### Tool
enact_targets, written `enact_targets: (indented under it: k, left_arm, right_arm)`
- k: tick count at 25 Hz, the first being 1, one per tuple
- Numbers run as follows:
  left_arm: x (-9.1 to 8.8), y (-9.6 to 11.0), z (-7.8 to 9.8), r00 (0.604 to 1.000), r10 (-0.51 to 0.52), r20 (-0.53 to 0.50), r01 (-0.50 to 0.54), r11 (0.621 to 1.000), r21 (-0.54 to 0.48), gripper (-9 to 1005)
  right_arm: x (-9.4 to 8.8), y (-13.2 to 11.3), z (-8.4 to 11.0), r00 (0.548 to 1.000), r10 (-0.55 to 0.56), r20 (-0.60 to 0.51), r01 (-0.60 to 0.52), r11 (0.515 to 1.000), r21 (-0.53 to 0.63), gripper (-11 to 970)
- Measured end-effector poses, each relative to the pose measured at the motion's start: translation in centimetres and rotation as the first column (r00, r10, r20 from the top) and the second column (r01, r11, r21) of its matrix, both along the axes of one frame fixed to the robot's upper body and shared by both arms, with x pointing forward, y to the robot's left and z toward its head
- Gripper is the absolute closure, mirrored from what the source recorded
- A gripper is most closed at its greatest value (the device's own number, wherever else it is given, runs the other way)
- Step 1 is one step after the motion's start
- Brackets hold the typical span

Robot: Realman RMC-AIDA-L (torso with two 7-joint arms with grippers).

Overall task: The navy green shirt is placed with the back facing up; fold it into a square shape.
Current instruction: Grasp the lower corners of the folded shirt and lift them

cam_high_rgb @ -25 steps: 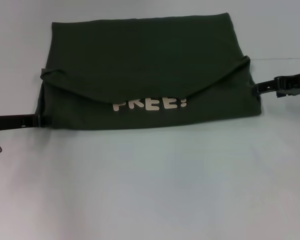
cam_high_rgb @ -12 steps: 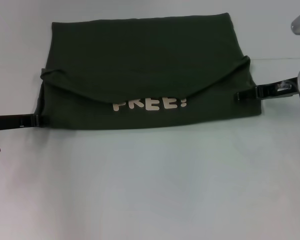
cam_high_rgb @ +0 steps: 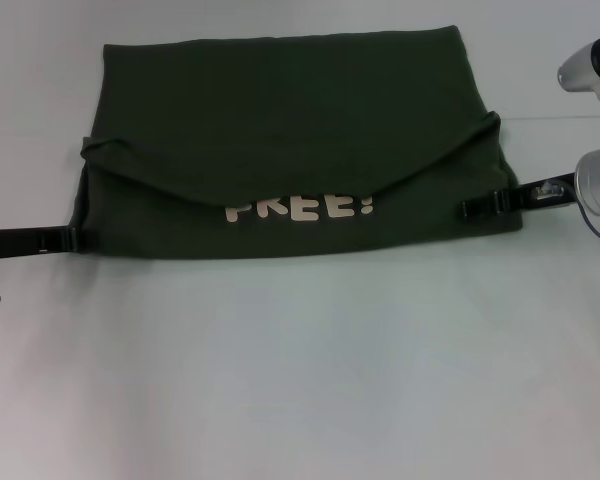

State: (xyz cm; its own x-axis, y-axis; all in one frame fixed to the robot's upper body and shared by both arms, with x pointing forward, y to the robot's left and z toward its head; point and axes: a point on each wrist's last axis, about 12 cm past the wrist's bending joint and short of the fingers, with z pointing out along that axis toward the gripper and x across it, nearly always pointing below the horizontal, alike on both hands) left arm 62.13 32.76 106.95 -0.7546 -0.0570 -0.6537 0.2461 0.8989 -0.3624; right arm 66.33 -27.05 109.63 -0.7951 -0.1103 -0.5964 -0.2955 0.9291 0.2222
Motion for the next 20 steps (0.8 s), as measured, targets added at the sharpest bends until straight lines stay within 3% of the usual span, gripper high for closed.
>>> enact_targets:
  k: [2, 8, 16, 20]
  left_arm:
    - [0.01, 0.02, 0.02, 1.000, 0.001, 0.001, -0.001, 1.000, 0.000, 936]
    - [0.01, 0.00, 0.01, 1.000, 0.001, 0.000, -0.001, 1.000, -0.001, 937]
    - [-0.04, 0.05, -0.03, 1.000, 0.004, 0.000, -0.004, 1.000, -0.004, 937]
    - [-0.08, 0.09, -0.05, 1.000, 0.006, 0.000, -0.006, 1.000, -0.006, 937]
  right_arm:
    - [-0.04, -0.02, -0.06, 1.000, 0.000, -0.001, 0.000, 1.000, -0.001, 54]
    - [-0.19, -0.25, -0.32, 1.000, -0.010, 0.000, 0.010, 1.000, -0.003, 229]
    - [-0.24, -0.48, -0.38, 1.000, -0.016, -0.003, 0.016, 1.000, -0.008, 602]
    - [-0.36, -0.91, -0.50, 1.000, -0.026, -0.013, 0.026, 1.000, -0.009, 666]
